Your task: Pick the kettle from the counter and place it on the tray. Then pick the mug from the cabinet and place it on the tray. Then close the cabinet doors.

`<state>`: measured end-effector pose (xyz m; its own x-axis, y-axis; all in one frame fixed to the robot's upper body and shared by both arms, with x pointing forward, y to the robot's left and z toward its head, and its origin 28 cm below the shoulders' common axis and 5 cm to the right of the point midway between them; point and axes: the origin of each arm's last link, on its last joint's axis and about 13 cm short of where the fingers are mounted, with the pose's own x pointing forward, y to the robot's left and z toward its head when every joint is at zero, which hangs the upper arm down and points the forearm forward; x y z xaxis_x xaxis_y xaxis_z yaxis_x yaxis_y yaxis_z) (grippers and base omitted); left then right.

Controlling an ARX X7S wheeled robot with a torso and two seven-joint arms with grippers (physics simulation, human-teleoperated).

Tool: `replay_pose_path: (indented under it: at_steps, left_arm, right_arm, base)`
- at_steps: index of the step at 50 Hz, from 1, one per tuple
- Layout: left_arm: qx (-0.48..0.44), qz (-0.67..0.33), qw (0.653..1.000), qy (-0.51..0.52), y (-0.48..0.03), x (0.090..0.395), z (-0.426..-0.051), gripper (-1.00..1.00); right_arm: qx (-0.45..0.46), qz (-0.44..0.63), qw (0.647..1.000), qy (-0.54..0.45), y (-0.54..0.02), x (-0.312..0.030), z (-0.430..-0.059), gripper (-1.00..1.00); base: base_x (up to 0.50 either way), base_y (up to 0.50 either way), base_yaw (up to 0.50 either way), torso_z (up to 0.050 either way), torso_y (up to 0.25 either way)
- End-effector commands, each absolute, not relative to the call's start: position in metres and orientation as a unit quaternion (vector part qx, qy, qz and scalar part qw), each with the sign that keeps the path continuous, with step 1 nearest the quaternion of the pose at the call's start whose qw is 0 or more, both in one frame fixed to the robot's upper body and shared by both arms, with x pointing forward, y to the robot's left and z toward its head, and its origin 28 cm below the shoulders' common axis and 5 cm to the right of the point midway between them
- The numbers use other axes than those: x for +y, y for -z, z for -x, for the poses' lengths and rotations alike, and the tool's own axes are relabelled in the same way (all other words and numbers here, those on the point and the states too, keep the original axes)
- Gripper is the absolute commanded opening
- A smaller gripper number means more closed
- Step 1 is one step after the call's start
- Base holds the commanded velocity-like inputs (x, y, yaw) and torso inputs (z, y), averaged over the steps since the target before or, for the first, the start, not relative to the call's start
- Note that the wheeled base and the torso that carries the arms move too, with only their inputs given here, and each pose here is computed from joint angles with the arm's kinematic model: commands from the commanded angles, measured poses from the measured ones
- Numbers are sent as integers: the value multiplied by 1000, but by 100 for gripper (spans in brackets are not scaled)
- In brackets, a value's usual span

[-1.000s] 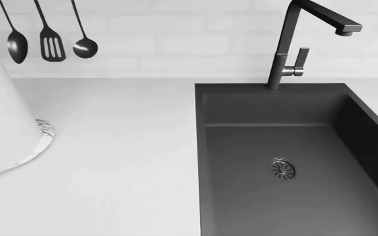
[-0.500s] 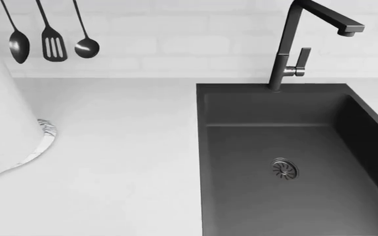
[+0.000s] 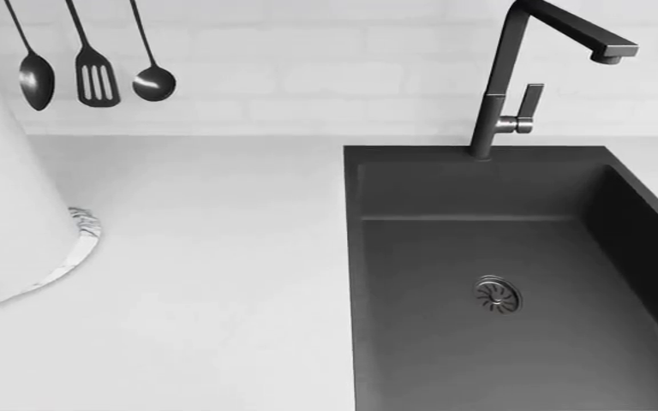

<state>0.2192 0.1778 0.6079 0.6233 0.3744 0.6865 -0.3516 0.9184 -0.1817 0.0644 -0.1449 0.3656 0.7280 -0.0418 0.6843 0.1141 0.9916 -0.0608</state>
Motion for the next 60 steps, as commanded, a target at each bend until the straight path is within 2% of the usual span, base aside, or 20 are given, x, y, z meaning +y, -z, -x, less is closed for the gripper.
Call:
replay_pose_path:
  at_steps: [1, 13, 42, 60]
  left_arm:
    - [-117, 121, 875, 453, -570, 75, -175, 100]
    - [-104, 108, 886, 440, -559, 76, -187, 100]
    - [-13, 22, 937, 348, -508, 72, -253, 100]
    - [12, 6, 947, 322, -491, 74, -273, 100]
  right_arm:
    - [-367, 45, 928, 41, -363, -147, -64, 100]
    - [-366, 42, 929, 41, -362, -147, -64, 100]
    - [-361, 41, 931, 42, -360, -148, -65, 100]
    - [-357, 40, 932, 42, -357, -149, -68, 100]
  base:
    - [0, 0, 0, 0, 0]
    - [0, 0, 0, 0, 0]
    - [0, 0, 0, 0, 0]
    - [0, 0, 0, 0, 0]
